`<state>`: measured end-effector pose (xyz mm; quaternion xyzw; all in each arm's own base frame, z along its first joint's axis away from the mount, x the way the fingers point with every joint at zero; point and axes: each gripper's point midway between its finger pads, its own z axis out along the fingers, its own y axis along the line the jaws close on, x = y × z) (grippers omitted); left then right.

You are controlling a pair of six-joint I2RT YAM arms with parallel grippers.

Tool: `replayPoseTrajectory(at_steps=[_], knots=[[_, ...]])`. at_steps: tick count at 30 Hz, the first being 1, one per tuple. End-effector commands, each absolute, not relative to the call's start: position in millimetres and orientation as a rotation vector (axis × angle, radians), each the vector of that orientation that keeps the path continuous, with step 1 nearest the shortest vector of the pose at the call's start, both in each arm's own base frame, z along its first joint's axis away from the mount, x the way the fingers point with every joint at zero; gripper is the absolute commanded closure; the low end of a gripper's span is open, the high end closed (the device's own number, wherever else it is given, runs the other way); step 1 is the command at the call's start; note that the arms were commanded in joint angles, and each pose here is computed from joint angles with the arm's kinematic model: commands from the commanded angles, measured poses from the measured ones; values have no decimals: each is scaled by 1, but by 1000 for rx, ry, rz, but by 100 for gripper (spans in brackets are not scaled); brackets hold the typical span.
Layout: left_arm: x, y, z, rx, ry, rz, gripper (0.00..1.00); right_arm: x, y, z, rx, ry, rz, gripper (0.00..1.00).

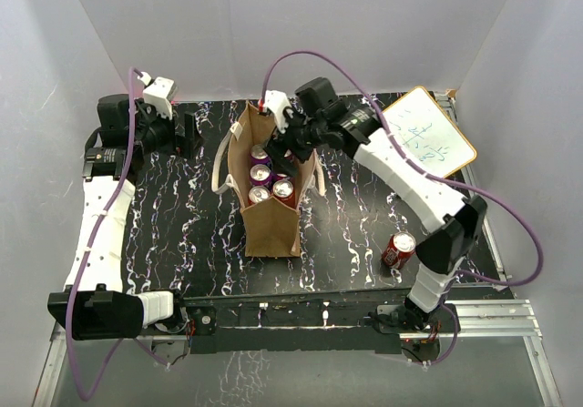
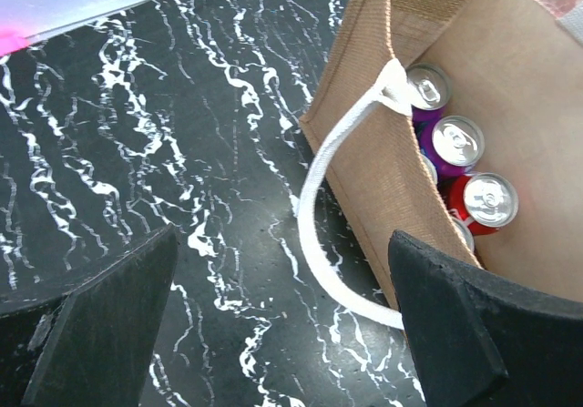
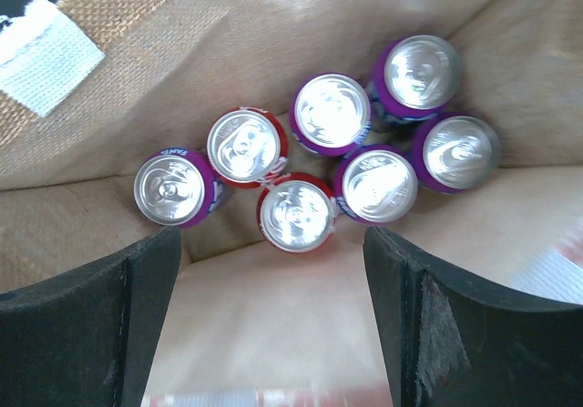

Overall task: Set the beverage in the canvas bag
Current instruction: Pick up the drink from the center of the board.

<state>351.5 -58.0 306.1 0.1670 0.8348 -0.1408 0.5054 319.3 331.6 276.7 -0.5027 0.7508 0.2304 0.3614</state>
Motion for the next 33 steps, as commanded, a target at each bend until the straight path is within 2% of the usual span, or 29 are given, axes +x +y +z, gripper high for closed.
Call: replayPoseTrajectory(at_steps=[1,9,18,23,33], knots=[[358,-41,326,389,1979,-220,3,332,297,338,-1180,1792,474,16],[370,-35,334,383,1939,-169,3,330,210,335,-1040,1888,272,15],[378,-44,322,411,1913,-224,3,302,133,252,-977,2144,142,13],[383,-46,316,404,1913,-245,3,273,92,206,-1064,2320,57,9],[385,-54,308,393,1918,-309,3,218,42,156,-1226,2550,24,7]])
